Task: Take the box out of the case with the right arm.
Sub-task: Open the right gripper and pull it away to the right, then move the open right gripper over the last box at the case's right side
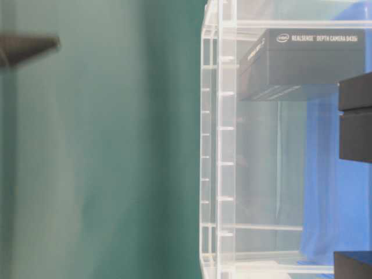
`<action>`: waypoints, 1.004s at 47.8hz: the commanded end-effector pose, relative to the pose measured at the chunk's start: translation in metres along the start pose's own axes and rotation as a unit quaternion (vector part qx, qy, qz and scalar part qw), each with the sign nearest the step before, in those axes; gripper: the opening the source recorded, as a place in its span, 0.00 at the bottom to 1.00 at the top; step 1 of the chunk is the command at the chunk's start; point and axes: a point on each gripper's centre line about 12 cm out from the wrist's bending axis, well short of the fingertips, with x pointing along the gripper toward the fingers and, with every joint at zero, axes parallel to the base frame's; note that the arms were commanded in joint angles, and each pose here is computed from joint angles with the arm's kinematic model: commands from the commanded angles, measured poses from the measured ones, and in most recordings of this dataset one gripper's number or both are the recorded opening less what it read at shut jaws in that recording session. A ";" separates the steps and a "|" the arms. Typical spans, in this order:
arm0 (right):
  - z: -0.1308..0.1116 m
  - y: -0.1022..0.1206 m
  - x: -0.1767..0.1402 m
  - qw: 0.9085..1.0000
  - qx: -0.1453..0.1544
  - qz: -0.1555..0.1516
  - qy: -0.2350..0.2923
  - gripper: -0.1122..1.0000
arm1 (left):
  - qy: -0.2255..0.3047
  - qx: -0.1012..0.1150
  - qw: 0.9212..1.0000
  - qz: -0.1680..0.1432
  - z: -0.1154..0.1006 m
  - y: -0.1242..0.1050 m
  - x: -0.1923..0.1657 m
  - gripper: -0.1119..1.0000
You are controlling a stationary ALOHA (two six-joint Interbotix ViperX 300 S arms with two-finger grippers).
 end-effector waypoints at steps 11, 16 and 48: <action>0.009 -0.068 -0.012 0.999 0.010 0.035 0.019 0.86 | -0.005 0.001 1.000 -0.001 0.001 0.000 -0.002 0.18; 0.012 -0.092 -0.011 0.999 0.013 0.033 0.019 0.86 | -0.005 0.001 1.000 -0.001 0.001 0.000 -0.001 0.17; 0.027 -0.138 0.002 1.000 0.009 0.024 0.012 0.86 | 0.002 0.000 1.000 0.003 -0.001 0.001 0.003 0.18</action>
